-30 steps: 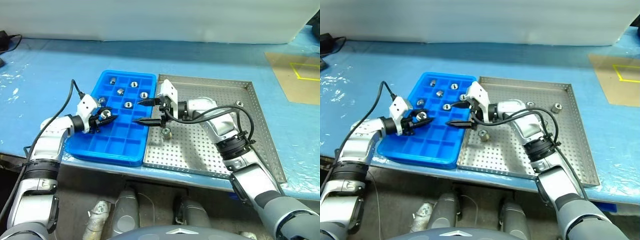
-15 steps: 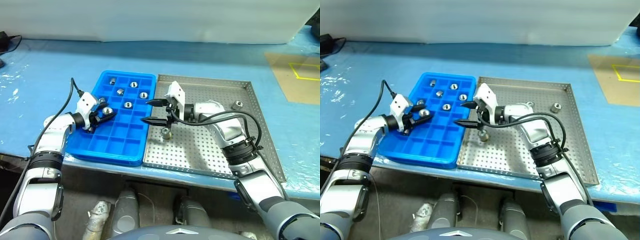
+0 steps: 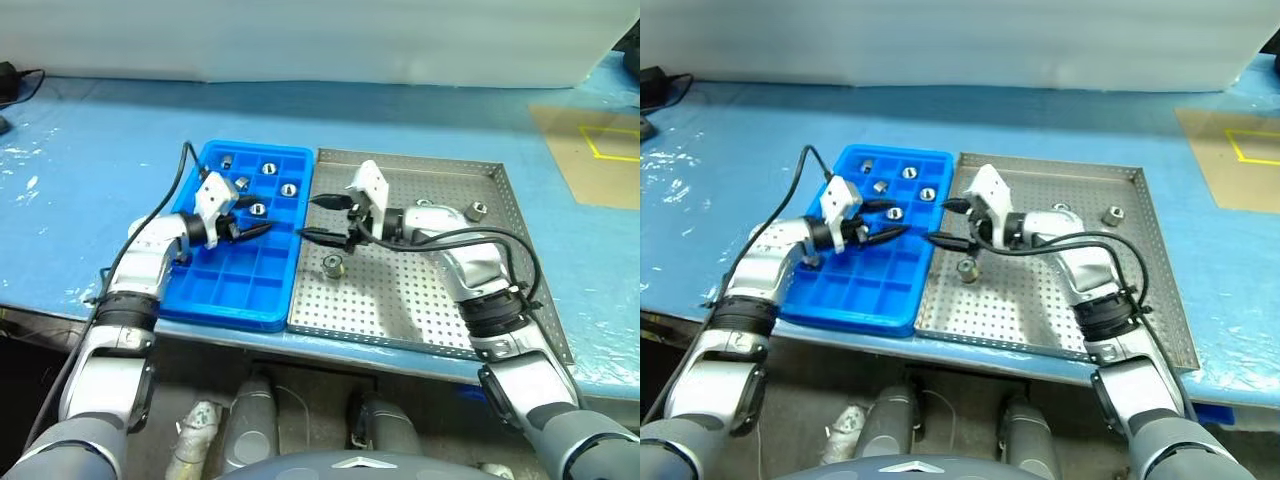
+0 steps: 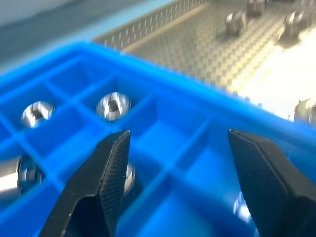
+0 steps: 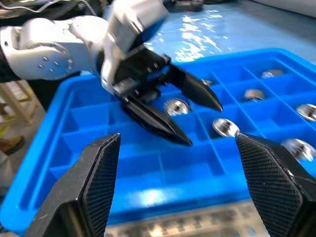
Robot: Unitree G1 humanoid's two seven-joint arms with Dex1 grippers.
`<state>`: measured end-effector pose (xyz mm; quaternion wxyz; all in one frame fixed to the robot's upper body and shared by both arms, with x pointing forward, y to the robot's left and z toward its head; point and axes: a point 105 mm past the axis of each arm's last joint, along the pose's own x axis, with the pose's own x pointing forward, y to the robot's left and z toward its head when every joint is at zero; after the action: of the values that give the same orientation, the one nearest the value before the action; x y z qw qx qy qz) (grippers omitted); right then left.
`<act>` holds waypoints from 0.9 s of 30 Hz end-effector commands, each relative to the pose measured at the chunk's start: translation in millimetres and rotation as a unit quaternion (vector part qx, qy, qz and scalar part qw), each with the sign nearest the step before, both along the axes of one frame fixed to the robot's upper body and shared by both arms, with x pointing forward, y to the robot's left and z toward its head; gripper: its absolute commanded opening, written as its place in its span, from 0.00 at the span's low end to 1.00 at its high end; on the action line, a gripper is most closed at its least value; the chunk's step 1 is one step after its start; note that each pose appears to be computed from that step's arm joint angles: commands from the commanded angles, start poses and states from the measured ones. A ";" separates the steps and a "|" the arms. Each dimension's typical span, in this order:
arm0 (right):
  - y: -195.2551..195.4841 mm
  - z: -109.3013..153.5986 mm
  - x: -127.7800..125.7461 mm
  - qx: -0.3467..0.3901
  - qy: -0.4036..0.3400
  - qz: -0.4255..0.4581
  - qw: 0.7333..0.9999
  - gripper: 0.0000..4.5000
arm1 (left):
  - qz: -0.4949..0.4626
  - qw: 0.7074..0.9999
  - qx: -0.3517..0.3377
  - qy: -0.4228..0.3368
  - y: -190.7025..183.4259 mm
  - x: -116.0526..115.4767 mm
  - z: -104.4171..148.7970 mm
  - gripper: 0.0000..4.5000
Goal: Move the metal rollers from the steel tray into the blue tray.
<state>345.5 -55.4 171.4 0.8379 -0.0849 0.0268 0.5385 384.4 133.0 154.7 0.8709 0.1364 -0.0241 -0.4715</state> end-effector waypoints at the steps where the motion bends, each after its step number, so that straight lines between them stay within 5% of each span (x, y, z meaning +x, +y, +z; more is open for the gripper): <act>1: -26.0 26.3 1.9 0.028 -0.040 -0.051 0.998 0.86 | -0.017 0.999 -0.019 -0.029 -16.7 8.9 22.9 0.74; 11: -89.2 26.4 -11.9 0.027 -0.048 -0.191 0.980 0.86 | -0.037 0.997 -0.036 -0.049 -91.3 37.5 30.7 0.74; 17: -101.7 22.8 -30.1 0.025 -0.047 -0.236 0.970 0.86 | -0.110 0.992 -0.046 -0.031 -132.6 24.6 26.3 0.74; 22: -106.0 16.8 -42.2 0.018 -0.037 -0.256 0.966 0.86 | -0.250 0.968 0.027 0.013 -118.5 -6.3 0.5 0.74; 27: -106.3 10.5 -49.9 0.017 -0.024 -0.264 0.964 0.86 | -0.312 0.942 0.120 0.026 -76.7 -18.0 2.3 0.74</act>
<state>300.9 -163.6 166.8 0.9523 -0.0677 0.0474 0.2938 369.1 54.9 141.8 0.6830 0.1769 0.0279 -0.7081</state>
